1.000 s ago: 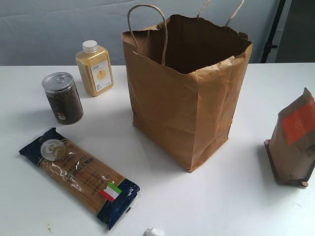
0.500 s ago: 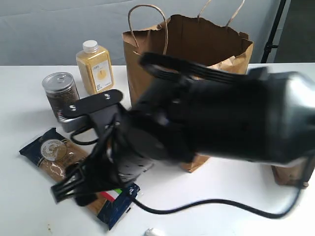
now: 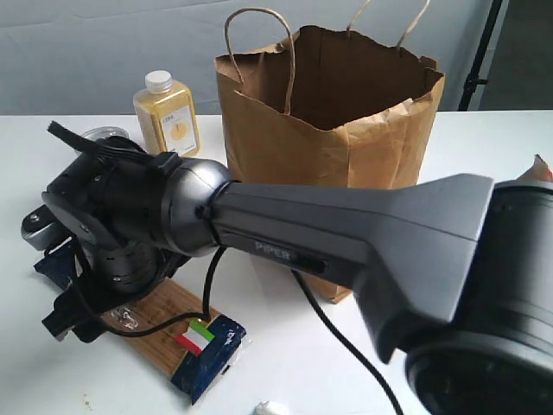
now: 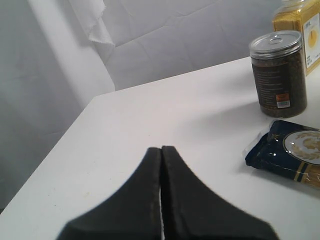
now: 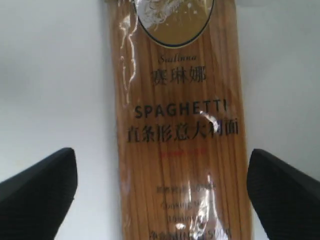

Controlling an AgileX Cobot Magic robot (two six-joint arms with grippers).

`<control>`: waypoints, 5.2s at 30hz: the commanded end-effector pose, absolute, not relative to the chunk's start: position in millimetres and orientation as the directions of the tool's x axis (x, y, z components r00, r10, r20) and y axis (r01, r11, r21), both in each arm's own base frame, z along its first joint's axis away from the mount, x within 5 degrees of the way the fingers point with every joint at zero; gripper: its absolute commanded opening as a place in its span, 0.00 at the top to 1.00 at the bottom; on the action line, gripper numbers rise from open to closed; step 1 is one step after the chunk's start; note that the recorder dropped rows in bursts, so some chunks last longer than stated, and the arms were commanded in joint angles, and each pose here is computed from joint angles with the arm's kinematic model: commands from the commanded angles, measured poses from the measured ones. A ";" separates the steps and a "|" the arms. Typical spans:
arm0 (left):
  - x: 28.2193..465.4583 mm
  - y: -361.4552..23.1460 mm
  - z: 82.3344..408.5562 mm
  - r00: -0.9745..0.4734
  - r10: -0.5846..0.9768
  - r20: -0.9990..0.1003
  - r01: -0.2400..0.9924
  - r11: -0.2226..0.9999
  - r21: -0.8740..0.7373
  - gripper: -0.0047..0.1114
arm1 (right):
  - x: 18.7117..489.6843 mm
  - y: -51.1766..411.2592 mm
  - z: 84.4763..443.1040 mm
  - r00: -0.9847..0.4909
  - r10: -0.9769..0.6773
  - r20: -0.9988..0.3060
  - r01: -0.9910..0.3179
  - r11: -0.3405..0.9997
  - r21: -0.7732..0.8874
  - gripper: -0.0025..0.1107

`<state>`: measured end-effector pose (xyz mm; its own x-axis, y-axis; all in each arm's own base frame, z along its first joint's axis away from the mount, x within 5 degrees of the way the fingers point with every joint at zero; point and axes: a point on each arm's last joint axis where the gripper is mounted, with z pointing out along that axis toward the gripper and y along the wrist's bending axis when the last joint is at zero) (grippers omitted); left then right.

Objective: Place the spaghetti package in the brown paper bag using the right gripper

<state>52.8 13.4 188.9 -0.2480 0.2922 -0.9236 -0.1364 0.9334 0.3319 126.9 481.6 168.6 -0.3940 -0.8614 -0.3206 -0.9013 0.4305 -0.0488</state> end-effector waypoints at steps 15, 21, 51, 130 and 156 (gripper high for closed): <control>53.3 13.1 187.8 -0.246 0.286 -0.926 -0.134 0.936 0.324 0.96 | 140.1 489.3 104.5 -0.315 -0.933 -0.172 -0.943 0.328 -0.053 0.50; 53.3 13.1 187.8 -0.246 0.286 -0.926 -0.134 0.936 0.324 0.96 | 143.1 486.2 125.5 -0.312 -0.932 -0.187 -0.939 0.333 -0.092 0.98; 53.3 13.1 187.8 -0.246 0.286 -0.926 -0.134 0.936 0.324 0.96 | 86.4 356.7 461.7 0.008 0.067 -0.998 -0.969 0.245 0.009 0.98; 53.3 13.1 187.8 -0.246 0.286 -0.926 -0.134 0.936 0.324 0.96 | 131.8 86.7 320.4 -0.124 -0.084 -0.989 -0.547 0.837 -0.002 0.98; 53.2 13.2 187.7 -0.247 0.285 -0.926 -0.134 0.936 0.324 0.96 | 54.4 13.9 197.0 -0.098 0.013 -0.995 -0.259 0.965 0.038 0.98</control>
<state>52.8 13.4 188.9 -0.2480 0.2922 -0.9236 -0.1364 0.9334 0.3319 54.4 15.3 198.5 -0.1174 0.1026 -0.9878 -0.2657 0.9552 0.1308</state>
